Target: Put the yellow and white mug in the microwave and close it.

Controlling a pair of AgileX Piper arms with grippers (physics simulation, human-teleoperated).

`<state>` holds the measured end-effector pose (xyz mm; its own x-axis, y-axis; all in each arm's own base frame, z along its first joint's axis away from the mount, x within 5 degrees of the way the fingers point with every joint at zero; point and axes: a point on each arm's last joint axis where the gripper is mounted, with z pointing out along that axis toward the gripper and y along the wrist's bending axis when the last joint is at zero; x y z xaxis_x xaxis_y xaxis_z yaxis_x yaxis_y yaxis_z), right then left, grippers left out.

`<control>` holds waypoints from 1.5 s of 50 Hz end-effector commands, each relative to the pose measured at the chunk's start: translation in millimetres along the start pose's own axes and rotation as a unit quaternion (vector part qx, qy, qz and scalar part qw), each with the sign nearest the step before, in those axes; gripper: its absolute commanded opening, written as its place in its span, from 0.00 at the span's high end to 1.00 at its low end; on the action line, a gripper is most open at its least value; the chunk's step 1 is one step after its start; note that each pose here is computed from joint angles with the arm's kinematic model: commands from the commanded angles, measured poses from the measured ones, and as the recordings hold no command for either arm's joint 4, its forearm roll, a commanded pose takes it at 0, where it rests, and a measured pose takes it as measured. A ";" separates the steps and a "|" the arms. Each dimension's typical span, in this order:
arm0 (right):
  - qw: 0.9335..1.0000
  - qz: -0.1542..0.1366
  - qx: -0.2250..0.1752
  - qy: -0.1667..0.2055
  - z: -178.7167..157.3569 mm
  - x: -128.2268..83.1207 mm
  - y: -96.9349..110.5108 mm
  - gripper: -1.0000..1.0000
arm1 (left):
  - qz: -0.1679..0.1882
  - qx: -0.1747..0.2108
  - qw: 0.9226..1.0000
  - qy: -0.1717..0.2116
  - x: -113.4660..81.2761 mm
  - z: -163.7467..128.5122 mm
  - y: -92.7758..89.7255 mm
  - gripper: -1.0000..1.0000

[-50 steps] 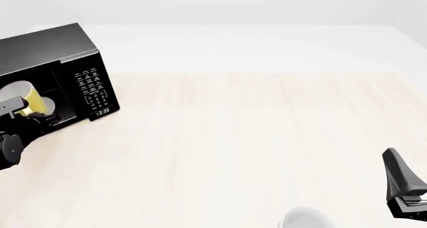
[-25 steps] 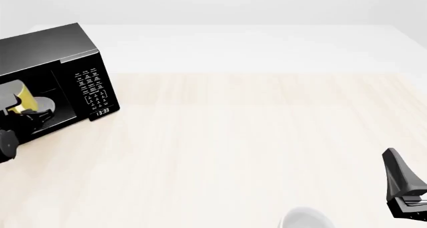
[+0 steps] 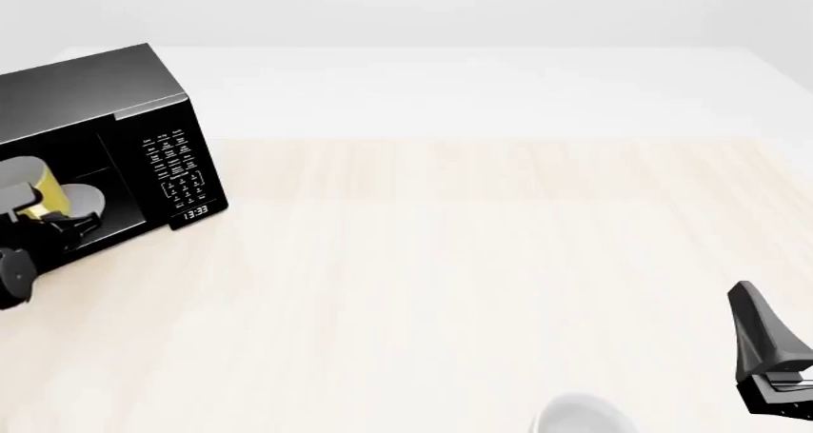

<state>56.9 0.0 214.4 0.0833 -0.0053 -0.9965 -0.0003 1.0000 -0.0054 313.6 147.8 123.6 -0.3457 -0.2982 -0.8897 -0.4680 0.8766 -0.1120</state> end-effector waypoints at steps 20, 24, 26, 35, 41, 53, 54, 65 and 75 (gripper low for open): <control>1.000 0.000 0.000 0.000 -0.1 0.2 0.0 0.00 | -0.003 -0.011 1.000 0.026 15.4 12.7 6.5 0.00; 1.000 0.000 0.000 0.000 -0.1 0.2 0.0 0.00 | -0.001 -0.012 1.000 0.027 16.2 13.3 7.0 0.00; 1.000 0.000 0.000 0.000 -0.1 0.2 0.0 0.00 | -0.001 -0.012 1.000 0.027 16.0 13.4 7.3 0.00; 1.000 0.000 0.000 0.000 -0.1 0.2 0.0 0.00 | -0.003 -0.008 1.000 0.028 16.1 11.2 3.8 0.00; 1.000 0.000 0.000 0.000 -0.1 0.2 0.0 0.00 | -0.001 0.001 0.999 0.035 20.6 4.9 -3.5 0.00; 1.000 0.000 0.000 0.000 -0.1 0.2 0.0 0.00 | 0.017 0.018 0.998 0.049 36.7 -10.4 -15.0 0.00; 1.000 0.000 0.000 0.000 -0.1 0.2 0.0 0.00 | 0.017 0.019 0.998 0.051 37.2 -11.8 -15.9 0.00; 1.000 0.000 0.000 0.000 -0.1 0.2 0.0 0.00 | 0.028 0.027 0.999 0.037 34.9 -34.7 -18.8 0.00; 1.000 0.001 0.000 0.000 -0.1 0.2 0.0 0.00 | 0.025 0.039 0.999 0.029 28.9 -59.9 -25.8 0.00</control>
<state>56.9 0.0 214.4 0.0833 -0.0053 -0.9965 -0.0003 1.0000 -0.0053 282.6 110.0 111.7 -0.4246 -0.2790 -0.8613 -0.4099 0.9075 -0.0918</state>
